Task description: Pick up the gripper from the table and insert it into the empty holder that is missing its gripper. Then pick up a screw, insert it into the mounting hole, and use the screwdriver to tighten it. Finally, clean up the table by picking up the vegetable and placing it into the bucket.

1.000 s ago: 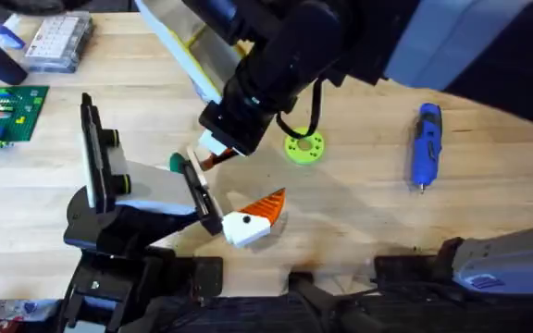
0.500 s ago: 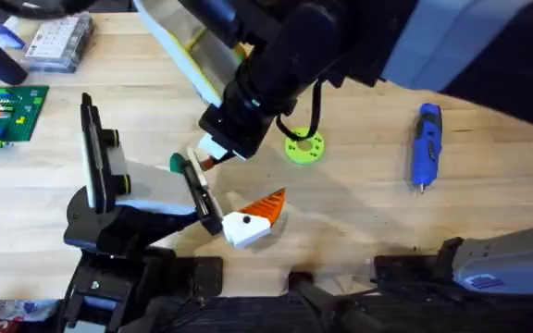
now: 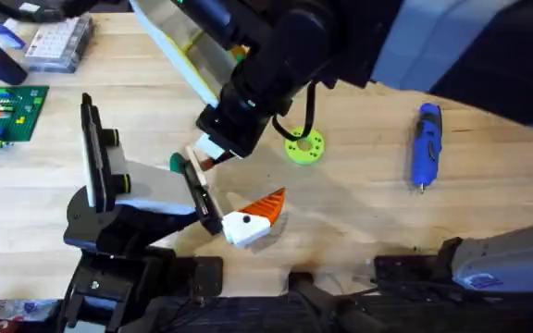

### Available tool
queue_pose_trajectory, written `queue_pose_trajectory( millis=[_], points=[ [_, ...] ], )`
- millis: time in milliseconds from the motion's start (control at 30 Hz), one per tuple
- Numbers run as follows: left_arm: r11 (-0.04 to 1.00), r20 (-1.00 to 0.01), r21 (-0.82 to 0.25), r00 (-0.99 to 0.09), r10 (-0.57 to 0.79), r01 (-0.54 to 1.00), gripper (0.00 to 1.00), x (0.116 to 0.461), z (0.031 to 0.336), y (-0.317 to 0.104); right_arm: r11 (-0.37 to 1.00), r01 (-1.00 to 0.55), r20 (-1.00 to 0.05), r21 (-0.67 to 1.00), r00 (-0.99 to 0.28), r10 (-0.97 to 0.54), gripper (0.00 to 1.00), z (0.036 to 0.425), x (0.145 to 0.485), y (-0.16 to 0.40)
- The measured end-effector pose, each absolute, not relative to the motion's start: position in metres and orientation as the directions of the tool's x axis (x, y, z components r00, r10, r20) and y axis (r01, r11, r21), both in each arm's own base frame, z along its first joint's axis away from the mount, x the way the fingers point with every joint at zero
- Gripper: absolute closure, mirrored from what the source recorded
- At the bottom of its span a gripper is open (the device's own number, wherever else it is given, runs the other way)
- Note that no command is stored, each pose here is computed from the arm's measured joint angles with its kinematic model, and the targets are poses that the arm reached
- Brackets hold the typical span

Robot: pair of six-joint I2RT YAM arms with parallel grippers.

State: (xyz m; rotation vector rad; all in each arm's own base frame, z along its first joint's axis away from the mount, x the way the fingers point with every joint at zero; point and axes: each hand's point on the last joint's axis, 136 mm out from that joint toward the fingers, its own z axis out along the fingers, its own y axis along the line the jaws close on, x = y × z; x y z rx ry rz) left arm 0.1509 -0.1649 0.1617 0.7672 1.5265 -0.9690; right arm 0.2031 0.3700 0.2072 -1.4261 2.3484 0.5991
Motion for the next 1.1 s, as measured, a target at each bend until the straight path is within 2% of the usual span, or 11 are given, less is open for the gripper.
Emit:
queue_pose_trajectory(
  millis=[33, 133, 200, 300, 367, 567, 800, 1100],
  points=[
    [0.452, -0.984, -0.170, -0.172, -0.036, 0.876, 0.006, 0.151, 0.162, -0.165, 0.410, -0.893, -0.480, 0.184, -0.446, -0.755, 0.905, 0.207, 0.203, 0.370],
    [0.455, -0.984, -0.174, -0.176, -0.038, 0.873, 0.006, 0.152, 0.162, -0.165, 0.404, -0.895, -0.481, 0.191, -0.444, -0.756, 0.606, 0.208, 0.201, 0.371],
    [0.455, -0.983, -0.176, -0.178, -0.039, 0.873, 0.006, 0.152, 0.162, -0.165, 0.402, -0.895, -0.481, 0.195, -0.445, -0.756, 0.354, 0.208, 0.201, 0.371],
    [0.455, -0.984, -0.174, -0.176, -0.039, 0.873, 0.006, 0.151, 0.162, -0.165, 0.421, -0.888, -0.479, 0.184, -0.455, -0.751, 0.040, 0.207, 0.208, 0.366],
    [0.453, -0.984, -0.172, -0.174, -0.037, 0.875, 0.006, 0.151, 0.162, -0.165, 0.437, -0.880, -0.478, 0.186, -0.470, -0.742, 0.010, 0.207, 0.214, 0.363],
    [0.452, -0.984, -0.171, -0.173, -0.037, 0.876, 0.006, 0.151, 0.162, -0.165, 0.494, -0.846, -0.477, 0.200, -0.525, -0.705, 0.009, 0.210, 0.232, 0.350],
    [0.452, -0.984, -0.171, -0.173, -0.037, 0.876, 0.006, 0.151, 0.162, -0.165, 0.597, -0.775, -0.489, 0.208, -0.611, -0.622, 0.008, 0.228, 0.261, 0.309],
    [0.452, -0.984, -0.171, -0.173, -0.036, 0.876, 0.006, 0.151, 0.162, -0.165, 0.648, -0.731, -0.467, 0.214, -0.659, -0.590, 0.008, 0.228, 0.273, 0.287]
  ],
)
